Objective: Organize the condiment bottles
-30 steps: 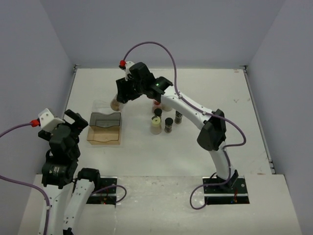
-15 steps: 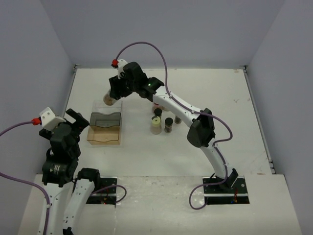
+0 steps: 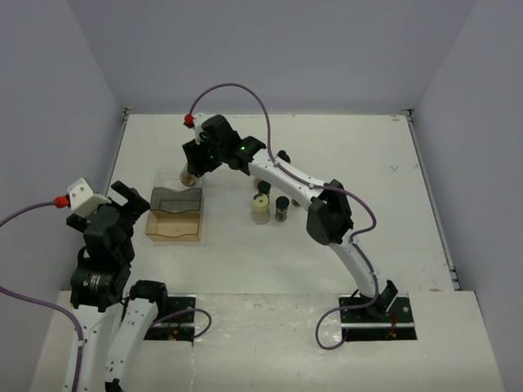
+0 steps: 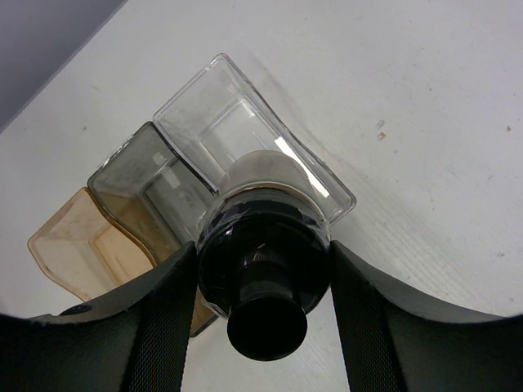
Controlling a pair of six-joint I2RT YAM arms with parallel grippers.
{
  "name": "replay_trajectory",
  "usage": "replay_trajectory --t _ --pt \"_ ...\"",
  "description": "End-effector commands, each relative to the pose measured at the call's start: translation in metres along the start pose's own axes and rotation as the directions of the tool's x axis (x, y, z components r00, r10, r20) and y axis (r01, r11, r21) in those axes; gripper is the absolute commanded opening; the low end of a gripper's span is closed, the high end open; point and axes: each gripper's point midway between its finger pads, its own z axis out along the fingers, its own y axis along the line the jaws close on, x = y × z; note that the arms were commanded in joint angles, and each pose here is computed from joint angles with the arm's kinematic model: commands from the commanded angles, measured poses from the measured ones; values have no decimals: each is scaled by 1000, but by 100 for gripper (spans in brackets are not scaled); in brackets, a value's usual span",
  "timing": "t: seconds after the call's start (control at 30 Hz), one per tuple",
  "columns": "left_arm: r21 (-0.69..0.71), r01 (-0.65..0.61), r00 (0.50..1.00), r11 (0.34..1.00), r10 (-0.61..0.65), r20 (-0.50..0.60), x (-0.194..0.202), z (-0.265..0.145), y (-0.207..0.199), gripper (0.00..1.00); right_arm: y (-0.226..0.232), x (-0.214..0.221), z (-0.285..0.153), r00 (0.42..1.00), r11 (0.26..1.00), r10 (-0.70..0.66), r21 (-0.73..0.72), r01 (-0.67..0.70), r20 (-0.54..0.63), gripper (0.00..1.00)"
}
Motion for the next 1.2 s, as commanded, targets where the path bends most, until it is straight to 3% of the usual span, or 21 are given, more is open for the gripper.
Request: replay_trajectory --t 0.0,0.23,0.5,0.7,0.8,0.97,1.13,1.17 --pt "1 5 1000 1000 -5 24 -9 1 -2 100 15 -28 -7 995 998 -55 -8 55 85 1" --pt "6 4 1000 1000 -4 24 -9 0 -2 100 10 -12 5 994 995 -95 22 94 48 22" --pt "10 0 1000 1000 0 22 -8 0 -3 100 16 -13 7 991 993 -118 24 117 60 62" --pt "11 0 1000 1000 0 22 -8 0 -4 100 22 -31 -5 986 992 -128 25 126 103 75" --pt "12 -2 1000 1000 2 19 -8 1 -4 100 26 -45 -17 982 991 -130 20 129 134 88" --pt "7 -8 1000 1000 8 14 -7 2 -4 100 30 -65 -44 977 992 -128 33 124 171 88" --pt "92 -63 997 994 66 -30 0 9 -24 100 37 -90 -126 963 992 -124 66 112 239 92" --pt "135 -78 994 988 88 -67 5 12 -35 100 26 -71 -131 972 990 -116 107 95 203 93"
